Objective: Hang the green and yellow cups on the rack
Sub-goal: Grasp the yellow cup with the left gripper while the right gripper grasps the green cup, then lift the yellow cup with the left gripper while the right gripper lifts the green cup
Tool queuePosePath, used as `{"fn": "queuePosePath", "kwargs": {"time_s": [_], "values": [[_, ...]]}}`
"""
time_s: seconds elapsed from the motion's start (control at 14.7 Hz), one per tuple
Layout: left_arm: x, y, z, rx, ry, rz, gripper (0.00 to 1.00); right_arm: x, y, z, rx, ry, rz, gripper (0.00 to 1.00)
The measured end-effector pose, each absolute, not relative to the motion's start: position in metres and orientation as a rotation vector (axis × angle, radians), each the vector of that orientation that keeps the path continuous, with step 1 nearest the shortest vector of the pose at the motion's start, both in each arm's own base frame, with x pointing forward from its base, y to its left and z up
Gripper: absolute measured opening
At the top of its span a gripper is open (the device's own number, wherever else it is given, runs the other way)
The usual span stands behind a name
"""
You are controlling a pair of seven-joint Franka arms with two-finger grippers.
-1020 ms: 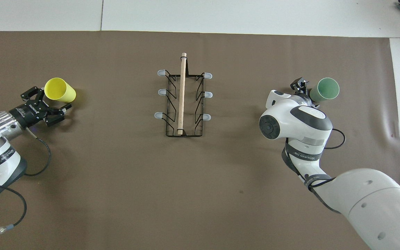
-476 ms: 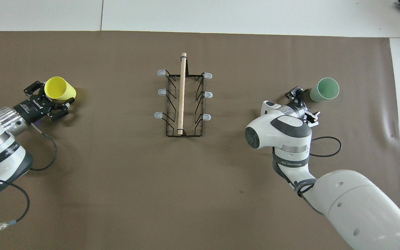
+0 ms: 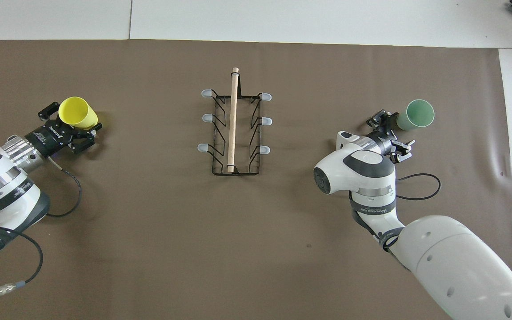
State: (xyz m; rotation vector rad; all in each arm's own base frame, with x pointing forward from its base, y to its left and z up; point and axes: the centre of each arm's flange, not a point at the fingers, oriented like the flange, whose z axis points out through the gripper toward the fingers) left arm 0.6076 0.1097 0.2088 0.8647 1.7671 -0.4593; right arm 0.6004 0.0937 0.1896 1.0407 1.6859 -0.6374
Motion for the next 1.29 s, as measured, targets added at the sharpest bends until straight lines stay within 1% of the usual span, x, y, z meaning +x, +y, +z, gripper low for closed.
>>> {"fn": "queuePosePath", "kwargs": {"time_s": [0.07, 0.2, 0.48, 0.61, 0.75, 1.02, 1.09, 1.16, 1.22, 1.29], "values": [[0.608, 0.107, 0.209, 0.865, 1.765, -0.459, 0.89, 0.602, 0.090, 0.190, 1.024, 1.679, -0.637, 1.00], [0.609, 0.104, 0.209, 0.901, 1.745, -0.431, 0.65, 0.606, 0.079, 0.192, 0.996, 1.659, -0.630, 1.00], [0.611, 0.105, 0.211, 1.001, 1.676, -0.344, 0.64, 0.611, 0.055, 0.193, 0.988, 1.611, -0.609, 1.00], [0.618, 0.107, 0.221, 1.064, 1.641, -0.312, 0.64, 0.613, 0.044, 0.193, 0.988, 1.594, -0.601, 1.00], [0.625, 0.105, 0.239, 1.195, 1.596, -0.277, 0.64, 0.614, 0.036, 0.193, 0.989, 1.590, -0.599, 1.00], [0.633, 0.092, 0.291, 1.530, 1.483, -0.175, 0.64, 0.617, 0.017, 0.193, 0.990, 1.579, -0.577, 1.00], [0.634, 0.084, 0.306, 1.611, 1.460, -0.159, 0.64, 0.617, 0.016, 0.193, 0.991, 1.579, -0.578, 0.93], [0.637, 0.076, 0.322, 1.681, 1.454, -0.151, 0.64, 0.617, 0.016, 0.193, 0.991, 1.581, -0.577, 0.79], [0.639, 0.066, 0.339, 1.734, 1.468, -0.147, 0.64, 0.617, 0.016, 0.193, 0.992, 1.583, -0.573, 0.68], [0.641, 0.057, 0.356, 1.783, 1.487, -0.140, 0.64, 0.618, 0.017, 0.194, 0.994, 1.586, -0.566, 0.67]]}}
